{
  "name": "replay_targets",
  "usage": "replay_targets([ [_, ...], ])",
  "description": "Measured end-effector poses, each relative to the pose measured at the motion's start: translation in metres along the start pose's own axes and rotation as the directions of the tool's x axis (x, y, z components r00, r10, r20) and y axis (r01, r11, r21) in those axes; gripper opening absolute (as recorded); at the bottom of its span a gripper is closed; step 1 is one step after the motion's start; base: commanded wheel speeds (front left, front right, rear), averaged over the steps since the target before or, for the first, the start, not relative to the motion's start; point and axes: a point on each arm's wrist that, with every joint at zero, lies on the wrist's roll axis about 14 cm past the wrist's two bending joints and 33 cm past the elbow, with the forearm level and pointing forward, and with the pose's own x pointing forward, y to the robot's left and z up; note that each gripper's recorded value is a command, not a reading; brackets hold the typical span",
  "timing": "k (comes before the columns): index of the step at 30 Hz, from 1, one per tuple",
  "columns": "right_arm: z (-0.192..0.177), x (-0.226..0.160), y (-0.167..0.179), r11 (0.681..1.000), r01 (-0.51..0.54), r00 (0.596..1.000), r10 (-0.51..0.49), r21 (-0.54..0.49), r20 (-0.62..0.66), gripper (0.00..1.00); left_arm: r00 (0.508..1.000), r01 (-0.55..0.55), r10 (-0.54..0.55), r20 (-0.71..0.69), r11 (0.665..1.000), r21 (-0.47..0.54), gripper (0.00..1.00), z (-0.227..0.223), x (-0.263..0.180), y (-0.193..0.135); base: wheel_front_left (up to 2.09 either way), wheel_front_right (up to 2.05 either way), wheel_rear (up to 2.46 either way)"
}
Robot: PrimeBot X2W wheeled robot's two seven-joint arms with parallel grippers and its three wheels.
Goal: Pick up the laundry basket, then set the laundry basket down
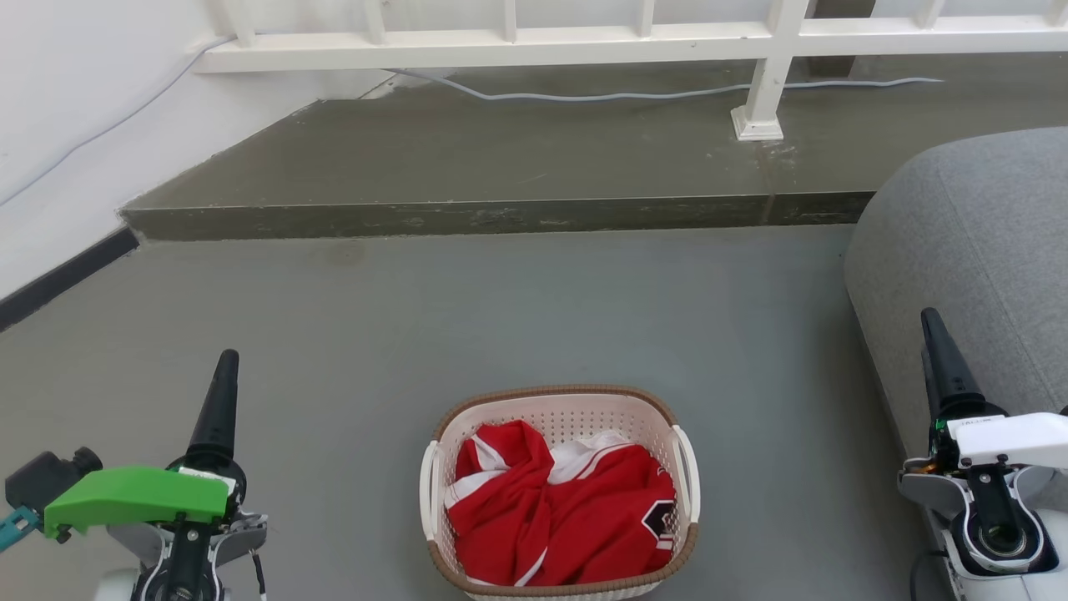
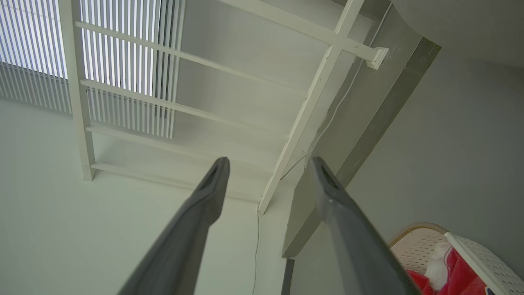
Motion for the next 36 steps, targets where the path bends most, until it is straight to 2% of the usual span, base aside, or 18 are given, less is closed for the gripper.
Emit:
replay_targets([
  [7,0.001,0.003,0.009,0.985,-0.025,1.000,0.024,-0.171,-0.012,1.00,0.999,0.040,-0.038,-0.016,0.986,0.164,1.00,-0.001,0.004,-0.011,0.00,0.00,0.00],
  [15,-0.005,0.005,0.017,0.944,-0.047,0.999,0.041,-0.327,-0.024,1.00,0.999,0.043,-0.034,-0.032,0.951,0.305,1.00,-0.008,0.004,-0.013,0.00,0.00,0.00],
  [22,-0.011,0.005,0.021,0.881,-0.072,0.997,0.056,-0.467,-0.047,1.00,0.997,0.078,-0.058,-0.057,0.889,0.451,1.00,-0.014,0.004,-0.021,0.00,0.00,0.00],
  [29,-0.018,0.005,0.024,0.827,-0.086,0.996,0.064,-0.556,-0.059,1.00,0.995,0.099,-0.068,-0.077,0.824,0.557,1.00,-0.021,0.002,-0.024,0.00,0.00,0.00],
  [36,-0.024,0.004,0.025,0.737,-0.108,0.994,0.075,-0.667,-0.078,1.00,0.991,0.131,-0.092,-0.093,0.753,0.645,1.00,-0.031,0.001,-0.031,0.00,0.00,0.00],
])
